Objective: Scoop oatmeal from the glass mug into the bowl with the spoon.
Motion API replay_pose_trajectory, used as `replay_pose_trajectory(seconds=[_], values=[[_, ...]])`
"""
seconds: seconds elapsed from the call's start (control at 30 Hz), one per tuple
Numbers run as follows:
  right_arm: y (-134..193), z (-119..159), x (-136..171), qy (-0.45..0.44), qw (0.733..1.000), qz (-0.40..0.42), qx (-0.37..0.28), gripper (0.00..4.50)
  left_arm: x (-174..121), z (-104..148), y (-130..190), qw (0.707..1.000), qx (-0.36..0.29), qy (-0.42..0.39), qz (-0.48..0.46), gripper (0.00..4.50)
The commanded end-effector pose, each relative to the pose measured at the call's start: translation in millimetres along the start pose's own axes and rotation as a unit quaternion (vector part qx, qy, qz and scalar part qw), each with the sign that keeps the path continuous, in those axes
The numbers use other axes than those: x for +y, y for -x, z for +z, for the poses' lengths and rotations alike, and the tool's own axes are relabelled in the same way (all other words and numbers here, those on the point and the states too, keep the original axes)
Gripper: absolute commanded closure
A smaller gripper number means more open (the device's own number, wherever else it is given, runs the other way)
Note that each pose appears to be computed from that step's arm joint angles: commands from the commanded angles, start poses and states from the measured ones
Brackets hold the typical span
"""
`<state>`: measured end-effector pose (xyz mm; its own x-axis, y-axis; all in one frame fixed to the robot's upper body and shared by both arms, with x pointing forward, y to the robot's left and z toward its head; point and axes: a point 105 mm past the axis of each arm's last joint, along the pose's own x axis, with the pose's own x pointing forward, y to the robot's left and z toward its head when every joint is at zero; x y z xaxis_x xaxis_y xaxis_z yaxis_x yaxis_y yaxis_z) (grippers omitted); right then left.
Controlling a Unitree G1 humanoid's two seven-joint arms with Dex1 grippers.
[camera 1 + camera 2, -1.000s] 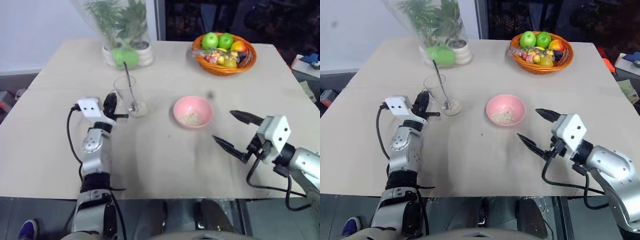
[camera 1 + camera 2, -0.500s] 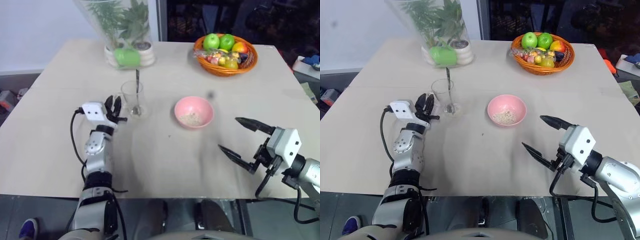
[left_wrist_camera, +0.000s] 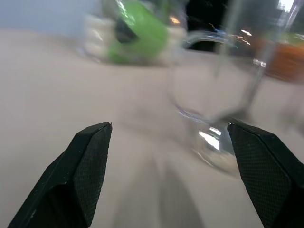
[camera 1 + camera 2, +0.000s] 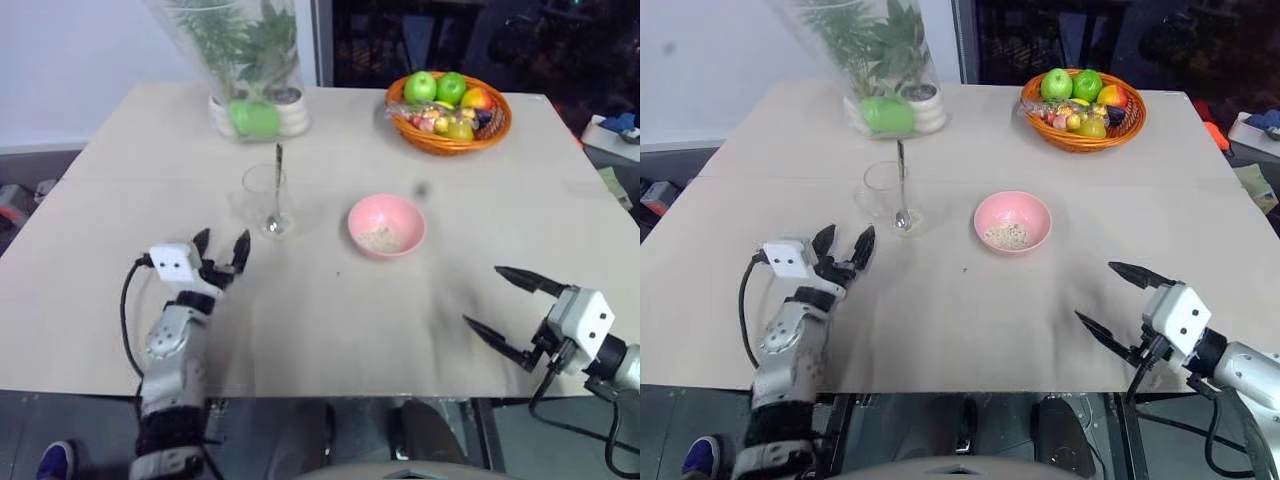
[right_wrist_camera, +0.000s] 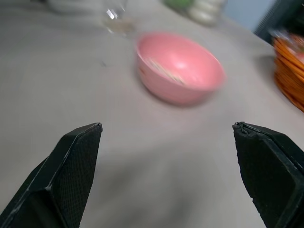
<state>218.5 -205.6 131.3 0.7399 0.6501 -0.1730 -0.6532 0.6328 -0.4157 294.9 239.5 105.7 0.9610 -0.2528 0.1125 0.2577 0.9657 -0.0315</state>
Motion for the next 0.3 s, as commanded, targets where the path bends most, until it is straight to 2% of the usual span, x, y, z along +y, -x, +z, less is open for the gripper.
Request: replay_pose_trajectory(seconds=[0.03,0.17,0.3], values=[[8,-9,-20,0.019,0.999,-0.029,0.022,0.0,-17,21,17,0.997,0.02,-0.009,-0.074,0.45],[6,-15,-41,0.009,0.998,-0.06,0.02,0.0,-18,15,43,0.991,0.085,-0.025,-0.1,0.45],[1,-19,-50,0.014,0.998,-0.058,0.017,0.0,-20,12,58,0.988,0.102,-0.026,-0.112,0.45]])
